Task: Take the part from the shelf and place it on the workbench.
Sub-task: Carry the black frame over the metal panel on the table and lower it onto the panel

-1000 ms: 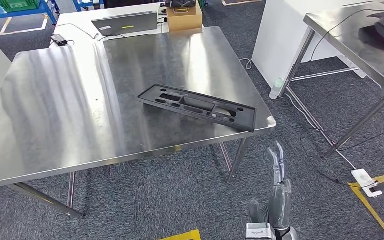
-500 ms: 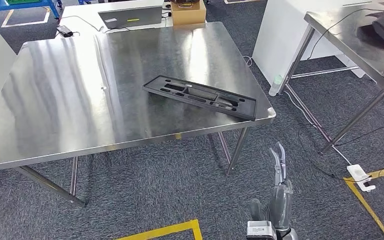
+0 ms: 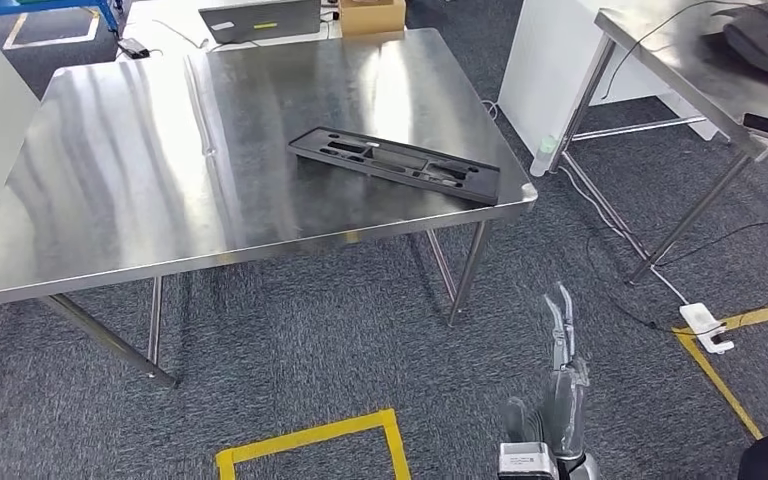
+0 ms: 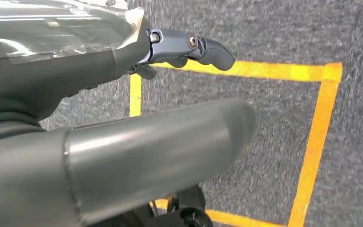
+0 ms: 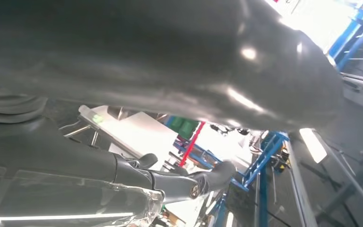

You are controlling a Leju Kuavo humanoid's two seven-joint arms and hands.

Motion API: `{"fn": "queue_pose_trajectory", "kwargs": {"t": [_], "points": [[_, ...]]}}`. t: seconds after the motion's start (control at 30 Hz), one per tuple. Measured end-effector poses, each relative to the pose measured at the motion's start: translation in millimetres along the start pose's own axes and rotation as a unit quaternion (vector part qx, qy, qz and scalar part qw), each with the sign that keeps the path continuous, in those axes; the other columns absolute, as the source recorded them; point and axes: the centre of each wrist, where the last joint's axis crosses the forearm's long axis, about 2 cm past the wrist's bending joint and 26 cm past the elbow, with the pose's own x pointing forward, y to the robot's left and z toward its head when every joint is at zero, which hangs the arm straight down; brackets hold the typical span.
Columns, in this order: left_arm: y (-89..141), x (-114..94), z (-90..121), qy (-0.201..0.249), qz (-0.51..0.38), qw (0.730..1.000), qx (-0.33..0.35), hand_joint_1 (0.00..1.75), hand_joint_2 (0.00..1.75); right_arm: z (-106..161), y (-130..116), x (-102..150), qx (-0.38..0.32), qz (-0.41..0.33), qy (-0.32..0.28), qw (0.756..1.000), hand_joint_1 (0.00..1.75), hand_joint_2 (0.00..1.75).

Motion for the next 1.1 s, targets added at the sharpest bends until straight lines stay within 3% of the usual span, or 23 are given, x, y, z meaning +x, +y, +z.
{"fn": "queue_pose_trajectory", "kwargs": {"t": [1.1], "points": [[-1.6, -2.8, 1.0, -0.010, 0.013, 1.000, 0.003, 0.00, 0.00, -0.6, 6.1, -17.1, -0.003, -0.027, 0.016, 0.999, 0.00, 0.00]]}}
